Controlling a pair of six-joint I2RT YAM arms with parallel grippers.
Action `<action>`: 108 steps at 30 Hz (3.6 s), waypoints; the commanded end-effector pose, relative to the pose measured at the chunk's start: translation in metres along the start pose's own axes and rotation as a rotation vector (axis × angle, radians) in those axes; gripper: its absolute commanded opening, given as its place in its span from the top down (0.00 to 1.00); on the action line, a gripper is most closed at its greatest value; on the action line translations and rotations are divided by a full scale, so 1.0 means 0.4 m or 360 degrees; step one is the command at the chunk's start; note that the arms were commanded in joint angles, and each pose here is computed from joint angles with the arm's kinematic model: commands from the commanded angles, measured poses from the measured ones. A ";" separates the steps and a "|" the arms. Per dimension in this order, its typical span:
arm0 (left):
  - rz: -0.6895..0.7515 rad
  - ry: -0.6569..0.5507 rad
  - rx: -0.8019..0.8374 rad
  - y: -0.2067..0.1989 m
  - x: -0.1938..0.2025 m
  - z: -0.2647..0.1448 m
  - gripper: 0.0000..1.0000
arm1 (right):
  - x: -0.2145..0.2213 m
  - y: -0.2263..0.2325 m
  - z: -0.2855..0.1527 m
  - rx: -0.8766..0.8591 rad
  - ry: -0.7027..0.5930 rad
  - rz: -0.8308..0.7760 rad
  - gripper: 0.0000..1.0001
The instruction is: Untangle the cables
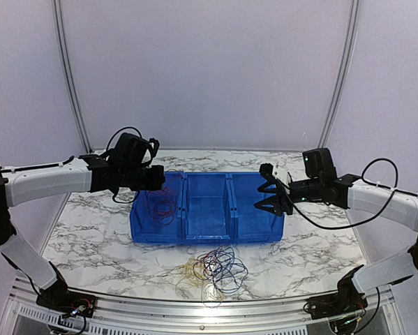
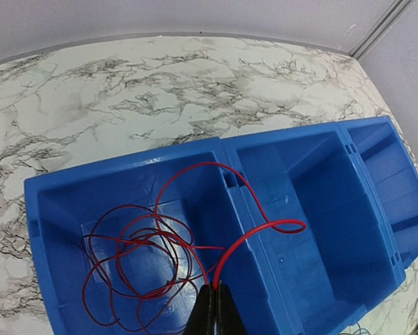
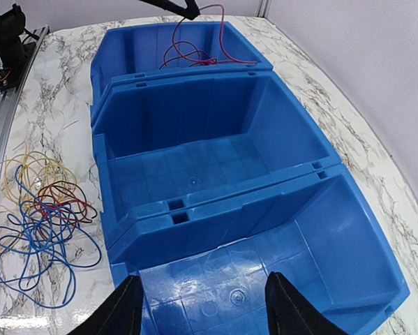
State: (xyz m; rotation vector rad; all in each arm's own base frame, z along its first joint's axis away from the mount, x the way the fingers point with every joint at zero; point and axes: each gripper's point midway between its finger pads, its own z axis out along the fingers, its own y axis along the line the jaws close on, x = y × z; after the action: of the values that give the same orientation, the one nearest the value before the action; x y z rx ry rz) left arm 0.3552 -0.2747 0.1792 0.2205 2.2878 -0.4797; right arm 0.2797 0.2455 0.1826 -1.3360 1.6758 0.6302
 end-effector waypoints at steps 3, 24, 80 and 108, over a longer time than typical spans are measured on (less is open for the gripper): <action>-0.0076 -0.0001 0.0113 -0.036 -0.005 0.035 1.00 | -0.005 -0.014 -0.006 0.0025 0.0009 -0.0022 0.40; -0.0254 0.0082 -0.0133 0.062 0.093 -0.002 1.00 | 0.013 -0.009 0.007 -0.0018 0.0045 -0.0008 0.40; 0.0805 0.0227 0.0968 -0.445 0.475 -0.087 0.55 | -0.029 0.208 0.102 -0.0408 0.0149 -0.0303 0.48; 0.0820 0.0450 0.0775 -0.415 0.503 -0.057 0.68 | -0.010 0.205 0.111 -0.0405 0.0178 -0.0304 0.47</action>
State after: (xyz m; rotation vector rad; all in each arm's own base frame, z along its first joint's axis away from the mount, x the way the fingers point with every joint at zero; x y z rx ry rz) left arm 0.1549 -0.4153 0.1046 1.1343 2.1633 -0.7798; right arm 0.2146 0.3066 0.1515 -1.7319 1.5816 0.6780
